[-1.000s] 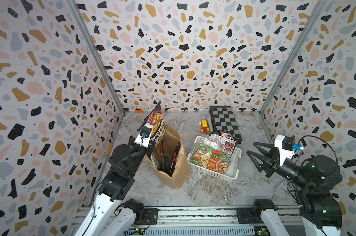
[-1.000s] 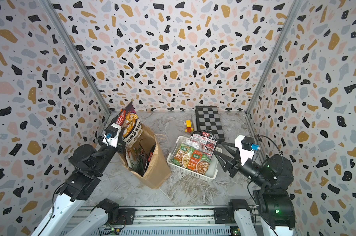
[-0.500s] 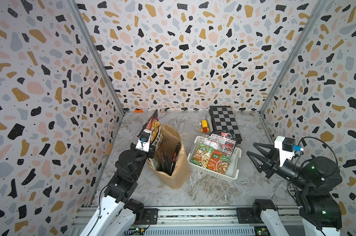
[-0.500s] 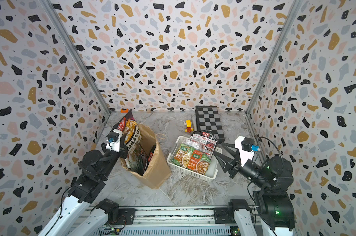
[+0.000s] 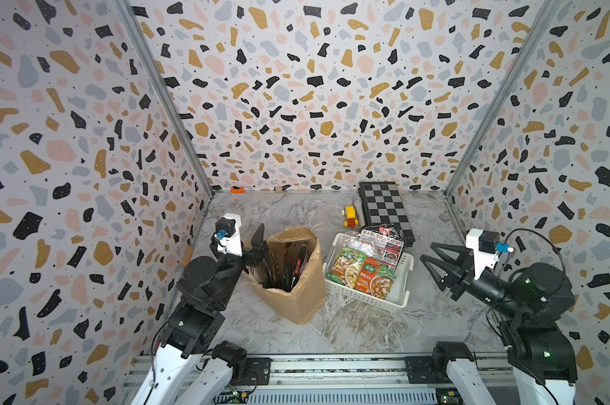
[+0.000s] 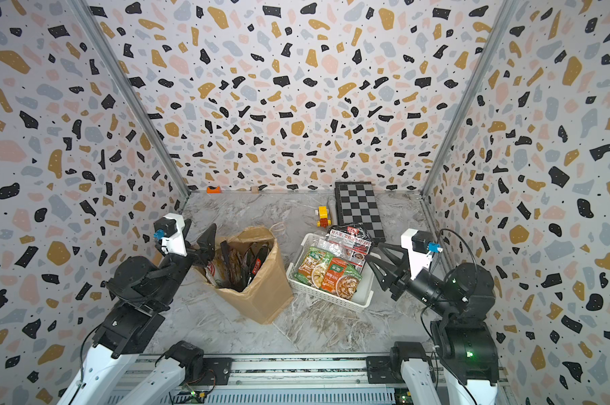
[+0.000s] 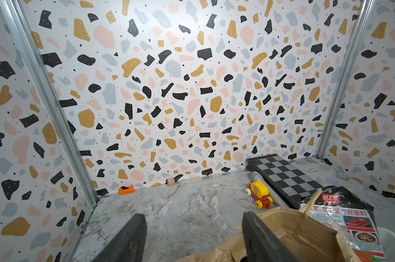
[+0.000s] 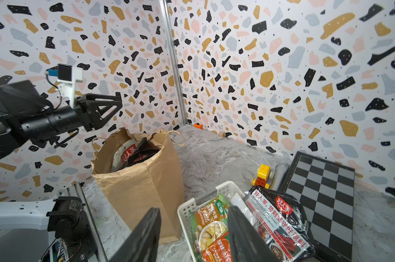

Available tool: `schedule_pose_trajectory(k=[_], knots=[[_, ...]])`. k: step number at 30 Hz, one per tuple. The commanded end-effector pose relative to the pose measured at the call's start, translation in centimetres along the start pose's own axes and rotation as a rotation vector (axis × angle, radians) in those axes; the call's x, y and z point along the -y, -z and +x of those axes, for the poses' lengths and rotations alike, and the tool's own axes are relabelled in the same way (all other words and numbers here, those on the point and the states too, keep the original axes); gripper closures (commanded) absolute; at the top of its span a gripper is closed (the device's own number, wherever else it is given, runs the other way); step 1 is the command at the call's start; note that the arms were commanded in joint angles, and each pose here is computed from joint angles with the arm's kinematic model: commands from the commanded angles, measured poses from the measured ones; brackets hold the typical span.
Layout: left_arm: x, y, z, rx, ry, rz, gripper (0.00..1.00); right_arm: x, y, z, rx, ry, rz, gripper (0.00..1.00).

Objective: Place the condiment packets inside the bag
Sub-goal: Place the condiment packet in the paper bag, then adjust the paper bag at the center of the board.

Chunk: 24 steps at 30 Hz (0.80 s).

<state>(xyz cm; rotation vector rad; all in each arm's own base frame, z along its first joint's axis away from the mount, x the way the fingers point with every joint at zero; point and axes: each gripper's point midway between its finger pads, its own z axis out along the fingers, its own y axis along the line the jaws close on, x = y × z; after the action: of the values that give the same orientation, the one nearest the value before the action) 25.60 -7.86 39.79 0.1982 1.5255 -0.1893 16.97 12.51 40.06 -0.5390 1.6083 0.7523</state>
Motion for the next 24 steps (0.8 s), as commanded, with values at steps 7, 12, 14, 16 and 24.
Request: schedule_pose_trajectory(k=[7,12,14,16,24], knots=[[0.5,1.4,1.2,-0.224,0.103,0.029,0.18,10.1,-6.8,12.1,-0.320,-0.345,0.164,0.51],[-3.3,2.8,4.8,-0.353,0.029,-0.183,0.14,8.2,-9.8,14.7,-0.418,-0.261,0.060,0.47],[-4.3,3.6,6.6,-0.429,-0.009,-0.240,0.14,6.1,-11.1,13.4,-0.383,-0.186,-0.016,0.42],[-4.9,4.3,8.0,-0.480,-0.019,-0.275,0.14,3.9,-12.3,12.0,-0.355,-0.111,-0.085,0.39],[-5.6,6.4,10.4,-0.516,-0.008,-0.315,0.13,-4.5,-17.2,6.5,-0.304,0.280,-0.375,0.30]])
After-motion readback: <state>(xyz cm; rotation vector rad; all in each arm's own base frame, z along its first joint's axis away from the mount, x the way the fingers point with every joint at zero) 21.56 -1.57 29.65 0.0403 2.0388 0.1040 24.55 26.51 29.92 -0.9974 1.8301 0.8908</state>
